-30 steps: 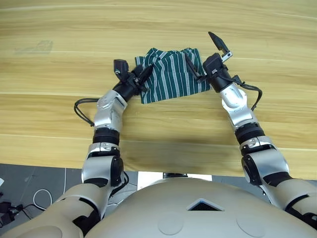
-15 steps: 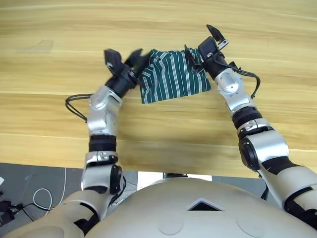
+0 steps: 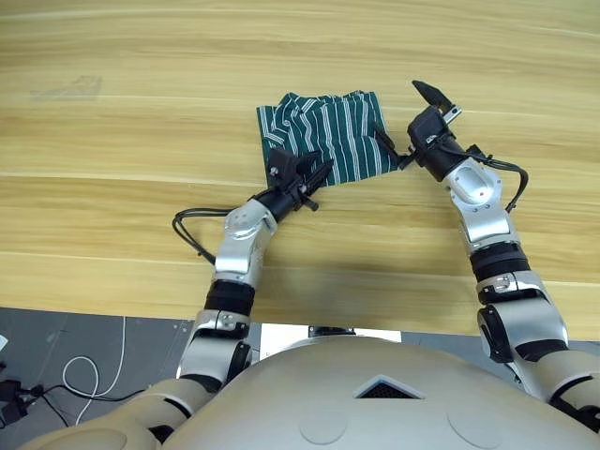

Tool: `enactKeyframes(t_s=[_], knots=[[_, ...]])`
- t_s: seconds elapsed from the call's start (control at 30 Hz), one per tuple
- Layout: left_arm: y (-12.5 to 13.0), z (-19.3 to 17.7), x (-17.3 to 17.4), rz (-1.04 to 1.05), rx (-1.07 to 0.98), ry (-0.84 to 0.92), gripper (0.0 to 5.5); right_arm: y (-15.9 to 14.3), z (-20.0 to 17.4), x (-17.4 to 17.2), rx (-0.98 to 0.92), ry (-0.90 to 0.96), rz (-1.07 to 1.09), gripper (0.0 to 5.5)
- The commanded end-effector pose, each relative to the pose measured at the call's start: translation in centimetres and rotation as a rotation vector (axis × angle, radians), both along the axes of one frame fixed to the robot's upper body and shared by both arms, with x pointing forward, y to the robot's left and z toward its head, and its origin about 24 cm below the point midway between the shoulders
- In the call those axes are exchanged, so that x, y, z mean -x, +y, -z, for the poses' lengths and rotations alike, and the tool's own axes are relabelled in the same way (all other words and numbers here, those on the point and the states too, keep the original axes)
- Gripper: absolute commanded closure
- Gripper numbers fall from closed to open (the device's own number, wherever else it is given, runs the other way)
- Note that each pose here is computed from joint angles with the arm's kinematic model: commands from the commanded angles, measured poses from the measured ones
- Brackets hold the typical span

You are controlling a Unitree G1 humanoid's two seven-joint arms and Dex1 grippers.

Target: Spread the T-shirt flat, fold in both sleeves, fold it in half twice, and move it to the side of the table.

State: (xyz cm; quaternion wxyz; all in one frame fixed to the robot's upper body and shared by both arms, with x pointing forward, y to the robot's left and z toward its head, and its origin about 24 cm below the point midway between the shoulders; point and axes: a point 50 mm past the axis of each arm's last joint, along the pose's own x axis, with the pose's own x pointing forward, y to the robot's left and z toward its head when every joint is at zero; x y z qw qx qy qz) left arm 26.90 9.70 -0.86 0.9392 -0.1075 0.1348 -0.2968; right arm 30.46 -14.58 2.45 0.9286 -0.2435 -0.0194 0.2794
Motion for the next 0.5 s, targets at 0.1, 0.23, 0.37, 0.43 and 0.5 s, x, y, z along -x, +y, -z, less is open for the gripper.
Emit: enactKeyframes(t_s=[0.1,0.23,0.37,0.43,0.5], knots=[[0.3,3.4,1.0,0.031,-0.189,0.23,3.74,0.9,-1.2,-1.5,0.018,-0.035,0.003,1.12],[1.7,4.0,3.1,0.1,-0.279,0.258,3.74,2.1,-1.7,-1.1,0.023,-0.053,-0.047,1.12],[2.3,4.3,6.2,0.206,-0.348,0.242,3.74,3.4,-2.5,0.2,-0.012,-0.062,-0.1,1.12],[2.3,4.5,8.5,0.281,-0.372,0.243,3.74,3.5,-2.6,0.6,-0.013,-0.054,-0.102,1.12],[2.5,4.5,9.9,0.318,-0.391,0.249,3.74,3.2,-2.1,1.1,-0.008,-0.024,-0.085,1.12]])
